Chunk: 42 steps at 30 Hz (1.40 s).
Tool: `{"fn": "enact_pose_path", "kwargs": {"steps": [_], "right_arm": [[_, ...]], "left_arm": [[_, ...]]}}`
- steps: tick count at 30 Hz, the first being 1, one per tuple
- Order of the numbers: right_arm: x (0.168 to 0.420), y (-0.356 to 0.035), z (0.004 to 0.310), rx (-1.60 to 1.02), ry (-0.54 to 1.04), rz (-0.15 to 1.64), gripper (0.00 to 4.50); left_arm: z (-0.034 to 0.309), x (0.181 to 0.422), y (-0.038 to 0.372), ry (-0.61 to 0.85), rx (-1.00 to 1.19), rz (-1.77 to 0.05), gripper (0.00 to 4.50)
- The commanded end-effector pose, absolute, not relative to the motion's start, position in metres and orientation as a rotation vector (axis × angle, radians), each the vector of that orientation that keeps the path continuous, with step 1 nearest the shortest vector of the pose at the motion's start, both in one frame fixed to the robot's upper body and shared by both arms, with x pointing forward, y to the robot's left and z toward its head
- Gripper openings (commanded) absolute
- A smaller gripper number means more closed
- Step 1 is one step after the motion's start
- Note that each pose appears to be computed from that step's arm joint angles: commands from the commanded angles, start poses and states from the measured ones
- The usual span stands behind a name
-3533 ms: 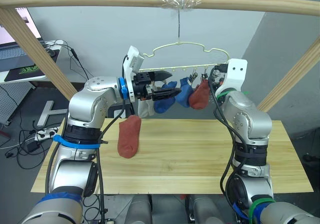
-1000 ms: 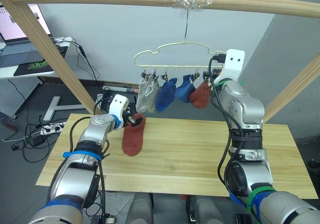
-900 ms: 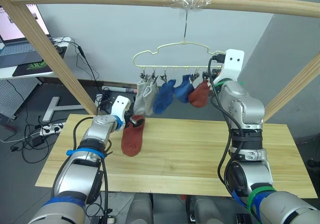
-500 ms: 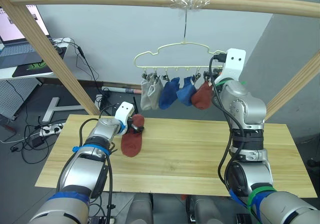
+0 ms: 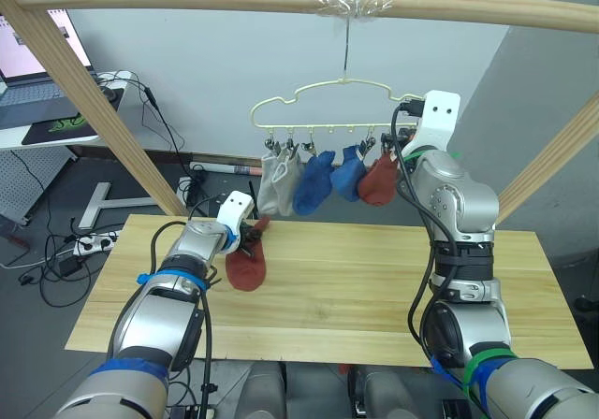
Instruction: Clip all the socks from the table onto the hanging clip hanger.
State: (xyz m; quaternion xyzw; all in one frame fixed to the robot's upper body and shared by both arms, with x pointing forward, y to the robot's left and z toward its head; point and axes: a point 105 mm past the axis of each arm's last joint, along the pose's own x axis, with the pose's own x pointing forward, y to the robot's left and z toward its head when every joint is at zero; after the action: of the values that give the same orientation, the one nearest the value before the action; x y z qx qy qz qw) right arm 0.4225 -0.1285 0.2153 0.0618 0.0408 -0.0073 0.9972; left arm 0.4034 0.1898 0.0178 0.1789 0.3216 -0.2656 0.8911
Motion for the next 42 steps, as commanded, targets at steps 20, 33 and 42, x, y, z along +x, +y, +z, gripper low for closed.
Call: {"fn": "enact_pose_path", "kwargs": {"steps": [20, 33, 42], "right_arm": [[0.412, -0.118, 0.251, 0.171, 0.026, 0.025, 0.00], [0.406, -0.119, 0.269, 0.180, 0.020, 0.029, 0.00], [0.404, -0.118, 0.268, 0.181, 0.032, 0.032, 0.00]], "left_arm": [[0.128, 0.362, 0.024, 0.301, 0.117, -1.168, 0.05], [0.150, 0.394, -0.036, 0.176, 0.086, -1.125, 0.05], [0.162, 0.407, -0.050, 0.129, 0.073, -1.086, 0.05]]}}
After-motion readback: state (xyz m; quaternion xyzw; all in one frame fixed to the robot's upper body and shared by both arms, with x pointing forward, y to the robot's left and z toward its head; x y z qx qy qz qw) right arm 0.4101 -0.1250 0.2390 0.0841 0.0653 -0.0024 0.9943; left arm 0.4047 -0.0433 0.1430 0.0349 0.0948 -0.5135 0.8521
